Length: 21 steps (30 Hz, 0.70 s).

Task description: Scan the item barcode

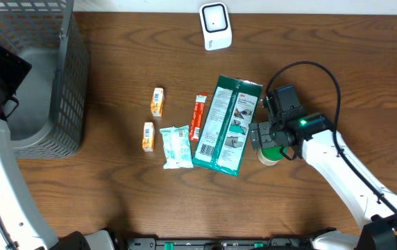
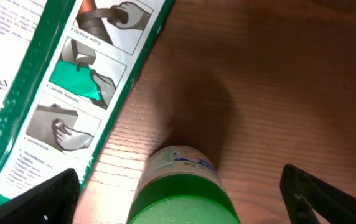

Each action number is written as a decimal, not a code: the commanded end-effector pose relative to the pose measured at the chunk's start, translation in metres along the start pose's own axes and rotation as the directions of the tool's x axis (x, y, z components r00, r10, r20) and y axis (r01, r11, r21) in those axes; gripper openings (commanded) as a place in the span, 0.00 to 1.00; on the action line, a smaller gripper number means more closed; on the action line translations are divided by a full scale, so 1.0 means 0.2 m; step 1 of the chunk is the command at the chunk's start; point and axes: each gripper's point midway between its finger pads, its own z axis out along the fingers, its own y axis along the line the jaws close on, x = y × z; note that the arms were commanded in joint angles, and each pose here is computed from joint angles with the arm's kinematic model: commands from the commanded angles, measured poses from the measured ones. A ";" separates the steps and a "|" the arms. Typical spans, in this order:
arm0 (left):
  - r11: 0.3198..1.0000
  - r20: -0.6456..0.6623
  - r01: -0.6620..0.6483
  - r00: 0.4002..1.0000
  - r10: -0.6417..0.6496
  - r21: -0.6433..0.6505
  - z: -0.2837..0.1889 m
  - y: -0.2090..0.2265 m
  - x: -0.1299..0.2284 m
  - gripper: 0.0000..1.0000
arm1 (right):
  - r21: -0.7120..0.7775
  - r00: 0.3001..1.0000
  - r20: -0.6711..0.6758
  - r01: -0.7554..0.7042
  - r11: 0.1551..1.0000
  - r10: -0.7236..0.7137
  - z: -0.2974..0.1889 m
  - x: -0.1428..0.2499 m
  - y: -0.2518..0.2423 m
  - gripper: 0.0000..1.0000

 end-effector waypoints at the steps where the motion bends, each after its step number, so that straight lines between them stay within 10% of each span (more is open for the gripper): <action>1: 1.000 0.005 -0.004 1.000 0.004 -0.006 0.00 0.01 -0.01 0.88 | 0.005 0.999 0.027 0.026 1.000 -0.026 -0.04 -0.03 0.00 0.99; 21: 1.000 0.005 -0.004 1.000 0.004 -0.006 0.00 0.01 -0.01 0.88 | -0.028 0.990 -0.138 0.036 0.999 -0.040 0.03 0.22 0.01 0.95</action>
